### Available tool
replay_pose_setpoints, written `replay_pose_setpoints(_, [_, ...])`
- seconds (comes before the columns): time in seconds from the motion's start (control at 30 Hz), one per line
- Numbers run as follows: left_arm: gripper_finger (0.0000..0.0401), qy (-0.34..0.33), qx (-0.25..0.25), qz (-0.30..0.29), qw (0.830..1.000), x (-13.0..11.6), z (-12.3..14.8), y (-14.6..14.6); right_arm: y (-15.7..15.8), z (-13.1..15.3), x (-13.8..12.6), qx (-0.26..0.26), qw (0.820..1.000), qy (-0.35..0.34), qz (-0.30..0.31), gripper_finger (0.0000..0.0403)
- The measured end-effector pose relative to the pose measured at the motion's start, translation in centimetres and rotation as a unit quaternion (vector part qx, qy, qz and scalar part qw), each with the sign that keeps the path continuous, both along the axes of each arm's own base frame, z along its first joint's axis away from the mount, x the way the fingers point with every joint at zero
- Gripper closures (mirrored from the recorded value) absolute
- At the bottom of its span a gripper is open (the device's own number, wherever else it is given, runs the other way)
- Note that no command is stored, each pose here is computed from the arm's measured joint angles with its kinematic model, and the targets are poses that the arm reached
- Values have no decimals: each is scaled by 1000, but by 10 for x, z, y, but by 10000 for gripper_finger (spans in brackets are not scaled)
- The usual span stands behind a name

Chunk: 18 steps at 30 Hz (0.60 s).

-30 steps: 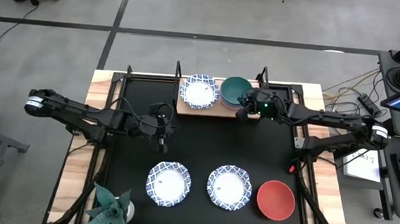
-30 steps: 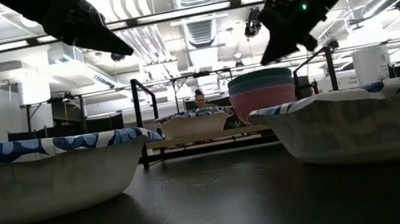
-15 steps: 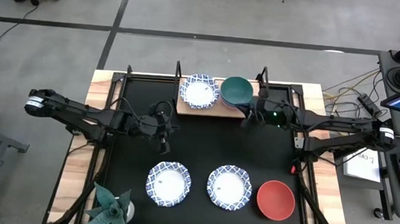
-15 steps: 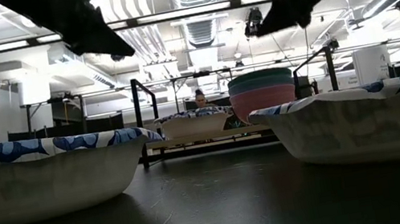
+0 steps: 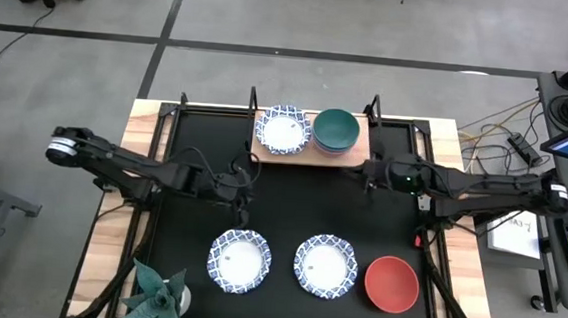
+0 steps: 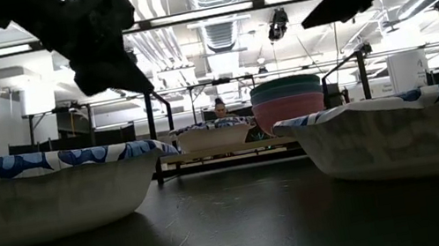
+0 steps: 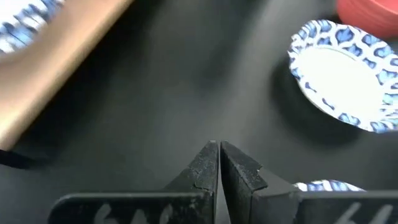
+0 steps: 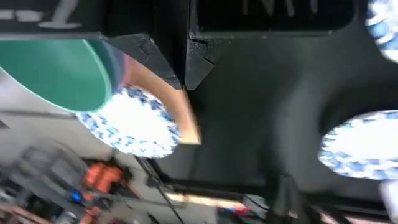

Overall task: Place and stack bowls onto a shelf
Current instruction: Stack the white and blue bowl on top of the white and blue bowls on the shelf

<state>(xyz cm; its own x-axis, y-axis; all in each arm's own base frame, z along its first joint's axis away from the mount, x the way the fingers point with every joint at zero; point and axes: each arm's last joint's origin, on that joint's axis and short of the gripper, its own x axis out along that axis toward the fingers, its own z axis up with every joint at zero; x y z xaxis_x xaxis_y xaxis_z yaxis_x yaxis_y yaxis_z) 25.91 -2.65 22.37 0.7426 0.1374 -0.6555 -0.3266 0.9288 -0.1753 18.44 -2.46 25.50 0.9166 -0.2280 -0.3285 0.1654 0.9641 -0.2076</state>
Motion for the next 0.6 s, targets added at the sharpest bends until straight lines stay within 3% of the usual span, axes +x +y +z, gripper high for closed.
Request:
replay_pose_setpoints(0.17, [401,14,-55,-30,998,3,-4,-4,3,5,-17,-23,999,-31,20,394])
replay_pose_setpoints(0.37, [380,23,-78,-49,995,13,16,-7,5,15,-33,-45,996,-70,24,394])
replay_pose_setpoints(0.6, [305,157,-80,-53,983,16,24,-18,6,16,-41,-42,997,-56,37,394])
